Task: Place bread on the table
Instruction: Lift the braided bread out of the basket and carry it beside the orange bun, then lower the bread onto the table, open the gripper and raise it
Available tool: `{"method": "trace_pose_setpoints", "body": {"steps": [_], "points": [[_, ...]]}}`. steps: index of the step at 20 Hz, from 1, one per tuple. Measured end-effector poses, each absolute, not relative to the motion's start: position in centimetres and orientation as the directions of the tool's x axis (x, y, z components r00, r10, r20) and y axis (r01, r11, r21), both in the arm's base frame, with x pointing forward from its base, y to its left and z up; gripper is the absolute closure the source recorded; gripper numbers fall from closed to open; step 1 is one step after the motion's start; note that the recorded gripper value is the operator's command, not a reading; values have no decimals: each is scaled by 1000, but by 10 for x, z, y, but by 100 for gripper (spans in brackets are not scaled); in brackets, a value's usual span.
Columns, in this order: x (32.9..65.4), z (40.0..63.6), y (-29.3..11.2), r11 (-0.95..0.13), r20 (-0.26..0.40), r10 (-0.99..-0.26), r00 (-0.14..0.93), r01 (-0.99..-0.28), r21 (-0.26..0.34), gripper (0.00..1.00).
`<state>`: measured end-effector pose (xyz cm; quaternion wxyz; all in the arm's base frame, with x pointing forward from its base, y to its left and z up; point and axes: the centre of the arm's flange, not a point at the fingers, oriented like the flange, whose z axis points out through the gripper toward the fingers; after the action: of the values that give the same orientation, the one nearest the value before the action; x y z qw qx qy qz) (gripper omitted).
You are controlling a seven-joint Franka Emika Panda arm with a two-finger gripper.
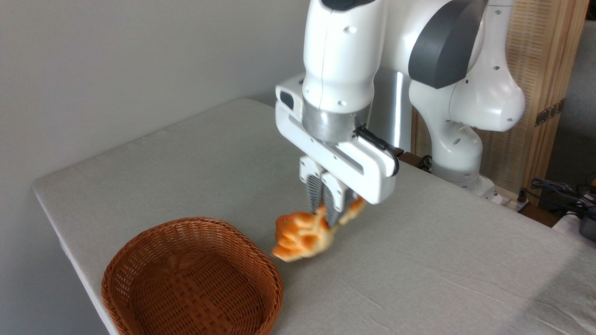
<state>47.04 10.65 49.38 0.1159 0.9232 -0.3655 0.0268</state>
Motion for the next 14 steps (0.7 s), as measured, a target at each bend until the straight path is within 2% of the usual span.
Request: {"method": "trace_pose_setpoints", "body": {"steps": [1, 2, 3, 4, 6, 7, 8, 14], "points": [[468, 488, 107, -706, 94, -680, 727, -684, 184, 76], [467, 484, 107, -704, 67, -689, 722, -688, 175, 60], [466, 482, 106, -700, 50, -697, 715, -694, 168, 38], [466, 481, 105, -694, 32, -707, 706, -702, 159, 22], [466, 475, 98, -673, -11, -734, 679, -725, 146, 6], [466, 470, 93, -660, -35, -749, 662, -738, 141, 1], [467, 467, 88, -647, -56, -761, 646, -750, 137, 0], [474, 453, 74, -614, -101, -789, 606, -779, 125, 0]]}}
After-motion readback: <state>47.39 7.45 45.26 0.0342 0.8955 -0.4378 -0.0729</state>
